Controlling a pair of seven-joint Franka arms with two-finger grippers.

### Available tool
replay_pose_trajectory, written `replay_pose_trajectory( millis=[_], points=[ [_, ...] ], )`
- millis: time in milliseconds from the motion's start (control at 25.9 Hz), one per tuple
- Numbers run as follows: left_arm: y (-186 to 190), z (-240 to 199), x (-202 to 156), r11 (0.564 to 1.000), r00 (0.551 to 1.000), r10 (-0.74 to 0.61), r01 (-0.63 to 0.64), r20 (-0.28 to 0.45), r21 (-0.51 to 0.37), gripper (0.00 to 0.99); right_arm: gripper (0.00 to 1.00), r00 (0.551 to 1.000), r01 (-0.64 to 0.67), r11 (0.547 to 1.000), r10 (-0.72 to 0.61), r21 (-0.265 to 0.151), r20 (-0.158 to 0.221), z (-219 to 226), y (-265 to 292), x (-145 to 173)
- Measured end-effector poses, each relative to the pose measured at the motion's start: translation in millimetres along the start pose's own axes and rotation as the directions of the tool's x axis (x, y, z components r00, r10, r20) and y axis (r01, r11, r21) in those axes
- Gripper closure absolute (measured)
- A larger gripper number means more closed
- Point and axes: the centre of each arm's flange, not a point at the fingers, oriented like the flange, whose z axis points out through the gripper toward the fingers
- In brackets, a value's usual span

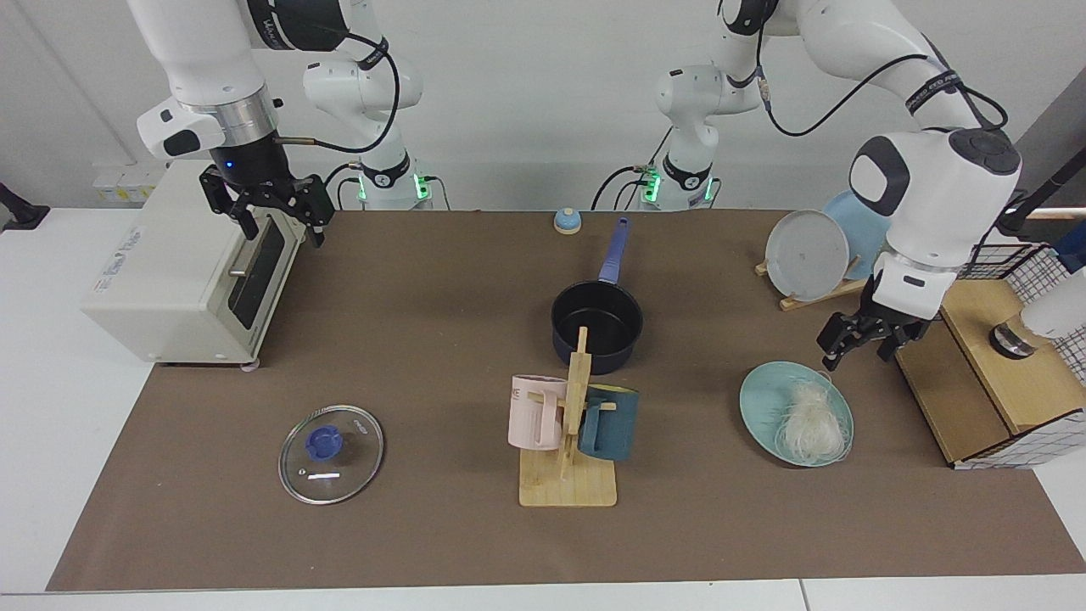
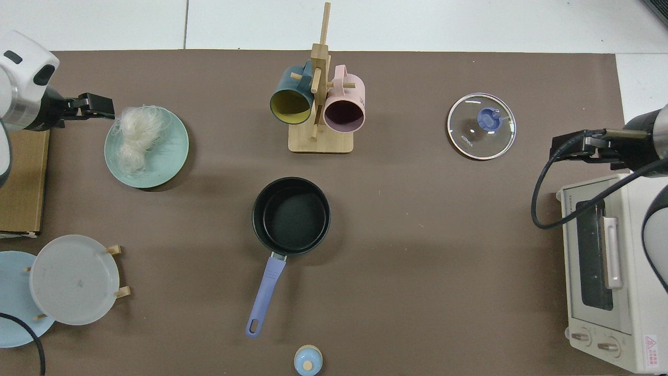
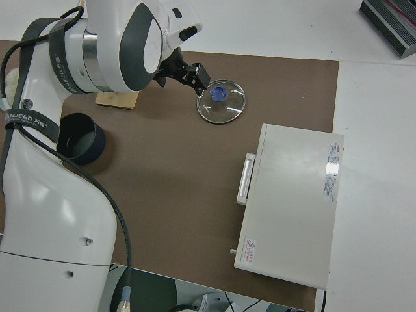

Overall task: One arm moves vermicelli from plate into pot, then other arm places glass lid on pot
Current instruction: 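Lower the left gripper onto the white vermicelli on the blue plate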

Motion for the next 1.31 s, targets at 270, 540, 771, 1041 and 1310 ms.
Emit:
replay_pose_trajectory(
  millis=[270, 540, 771, 1041, 1310],
  points=[
    [-3.9, 60.9, 5.7, 1.000, 1.000, -0.005, 0.005, 0.019, 0.000, 0.000, 0.00, 1.000, 0.000, 1.000, 0.000, 0.000, 0.000, 0.0, 0.0, 0.0],
    [-5.8, 113.5, 2.2, 1.000, 0.999, -0.006, 0.006, 0.046, 0.000, 0.000, 0.00, 1.000, 0.000, 1.000, 0.000, 0.000, 0.000, 0.0, 0.0, 0.0],
    [-6.3, 151.3, -12.4, 1.000, 0.998, -0.005, 0.005, 0.055, -0.001, 0.000, 0.00, 1.000, 0.000, 1.000, 0.000, 0.000, 0.000, 0.0, 0.0, 0.0],
    [-3.7, 166.9, -24.8, 0.999, 0.997, 0.025, -0.027, 0.077, 0.017, 0.000, 0.00, 1.000, 0.000, 1.000, 0.000, 0.000, 0.000, 0.0, 0.0, 0.0],
    [-0.9, 166.7, -24.6, 0.999, 0.996, 0.044, -0.046, 0.073, 0.028, 0.000, 0.00, 1.000, -0.001, 1.000, 0.001, 0.000, 0.000, 0.0, 0.4, 0.1]
  ],
)
